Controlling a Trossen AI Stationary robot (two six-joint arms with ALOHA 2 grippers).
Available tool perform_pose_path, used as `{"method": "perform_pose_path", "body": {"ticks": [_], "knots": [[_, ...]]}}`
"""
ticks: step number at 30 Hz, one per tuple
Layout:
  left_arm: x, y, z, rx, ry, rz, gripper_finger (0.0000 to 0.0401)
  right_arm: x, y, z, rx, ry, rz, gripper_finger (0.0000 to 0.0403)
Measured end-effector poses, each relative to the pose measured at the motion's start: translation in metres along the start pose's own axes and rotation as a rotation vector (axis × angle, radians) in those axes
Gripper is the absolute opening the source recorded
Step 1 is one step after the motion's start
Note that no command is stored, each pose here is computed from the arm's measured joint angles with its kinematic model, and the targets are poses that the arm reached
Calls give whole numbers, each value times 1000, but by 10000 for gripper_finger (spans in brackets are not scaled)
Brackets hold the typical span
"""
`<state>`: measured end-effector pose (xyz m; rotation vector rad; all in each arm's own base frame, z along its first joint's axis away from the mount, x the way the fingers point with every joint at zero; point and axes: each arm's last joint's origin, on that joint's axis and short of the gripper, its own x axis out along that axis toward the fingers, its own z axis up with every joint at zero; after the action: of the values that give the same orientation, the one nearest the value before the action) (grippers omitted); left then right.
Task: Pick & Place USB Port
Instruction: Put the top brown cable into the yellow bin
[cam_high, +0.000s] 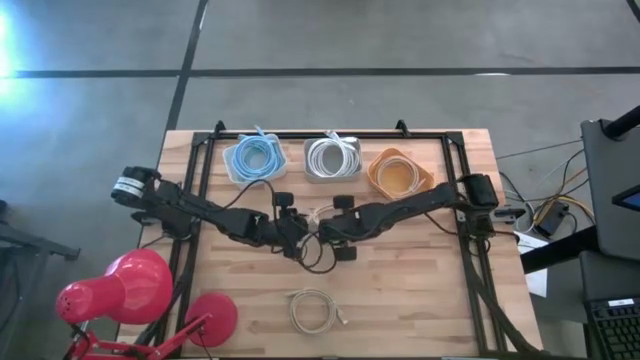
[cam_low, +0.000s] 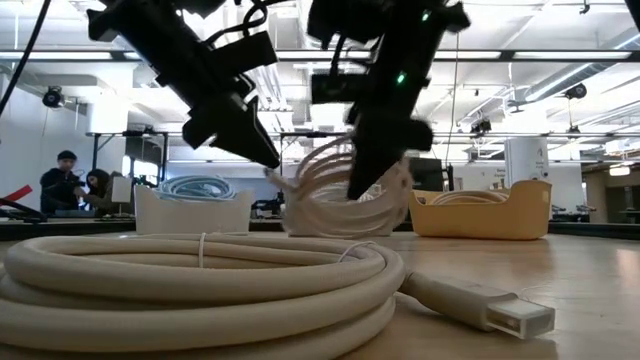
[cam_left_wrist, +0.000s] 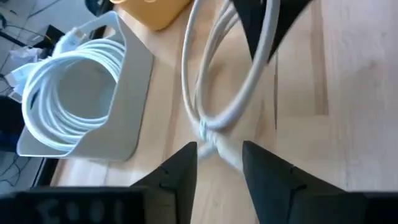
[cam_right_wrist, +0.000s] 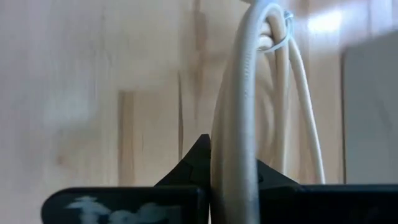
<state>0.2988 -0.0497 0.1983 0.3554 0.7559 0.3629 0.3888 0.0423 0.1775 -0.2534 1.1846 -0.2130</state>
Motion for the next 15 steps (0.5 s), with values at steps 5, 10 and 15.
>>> {"method": "perform_pose_path", "body": {"ticks": [5, 10, 15], "knots": [[-1, 2, 2, -5, -3, 66, 144, -38, -14, -10, 107, 39, -73, 13], [-1, 4, 0, -12, 11, 122, 143, -87, -33, -29, 199, 10, -275, 13], [-1, 4, 0, -20, 12, 122, 142, -119, -52, -59, 263, -44, -406, 13]]}}
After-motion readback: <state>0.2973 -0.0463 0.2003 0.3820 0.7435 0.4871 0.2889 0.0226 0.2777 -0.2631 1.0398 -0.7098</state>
